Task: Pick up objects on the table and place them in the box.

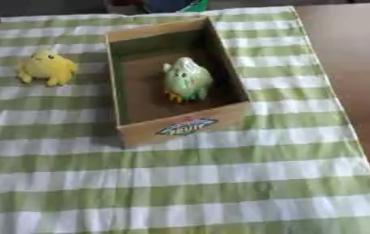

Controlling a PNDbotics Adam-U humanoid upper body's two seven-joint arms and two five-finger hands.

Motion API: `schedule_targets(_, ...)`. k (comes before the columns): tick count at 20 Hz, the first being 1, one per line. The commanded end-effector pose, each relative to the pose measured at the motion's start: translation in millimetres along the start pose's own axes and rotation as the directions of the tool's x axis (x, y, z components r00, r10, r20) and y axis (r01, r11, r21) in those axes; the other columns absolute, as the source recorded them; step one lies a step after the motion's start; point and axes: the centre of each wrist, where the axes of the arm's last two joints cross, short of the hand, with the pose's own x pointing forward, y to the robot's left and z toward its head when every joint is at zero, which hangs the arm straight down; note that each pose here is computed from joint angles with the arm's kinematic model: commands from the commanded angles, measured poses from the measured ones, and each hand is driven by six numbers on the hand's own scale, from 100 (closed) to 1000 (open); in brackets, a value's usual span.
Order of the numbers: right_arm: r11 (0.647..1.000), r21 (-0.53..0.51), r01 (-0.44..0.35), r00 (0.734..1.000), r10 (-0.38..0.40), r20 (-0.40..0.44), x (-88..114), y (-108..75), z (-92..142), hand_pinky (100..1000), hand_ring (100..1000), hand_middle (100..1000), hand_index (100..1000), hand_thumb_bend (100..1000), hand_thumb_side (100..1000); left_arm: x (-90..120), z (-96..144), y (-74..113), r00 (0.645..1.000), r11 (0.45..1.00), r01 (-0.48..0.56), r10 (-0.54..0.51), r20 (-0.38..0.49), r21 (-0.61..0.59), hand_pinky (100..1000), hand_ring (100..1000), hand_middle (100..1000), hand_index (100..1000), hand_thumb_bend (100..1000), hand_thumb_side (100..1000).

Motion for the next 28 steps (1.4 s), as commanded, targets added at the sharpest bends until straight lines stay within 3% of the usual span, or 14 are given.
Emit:
schedule_targets(1,1.000,0.012,-0.023,0.999,0.023,0.039,9.1,-2.7,-6.4,764,653,526,815,100,894,-25.8,6.1,6.8,0.997,0.994,0.071,-0.073,-0.032,-0.083,625,861,826,947,721,999)
schedule_targets(12,0.999,0.020,-0.025,0.999,0.024,0.029,9.0,-2.8,-6.1,766,652,522,815,100,888,-71.0,15.2,-25.0,0.996,0.951,0.033,-0.057,-0.070,-0.306,666,899,873,996,729,914)
schedule_targets(21,0.999,0.031,-0.031,0.999,0.030,0.030,10.2,-3.3,-7.9,768,650,517,814,100,881,-75.6,-1.2,-24.4,0.997,0.928,0.043,-0.066,-0.048,-0.369,675,916,905,1000,763,879)
schedule_targets(28,0.999,0.034,-0.034,0.999,0.033,0.022,10.1,-4.3,-7.5,769,647,512,813,100,871,-70.2,-14.7,-23.0,0.997,0.937,0.061,-0.073,-0.022,-0.344,674,912,902,999,727,874)
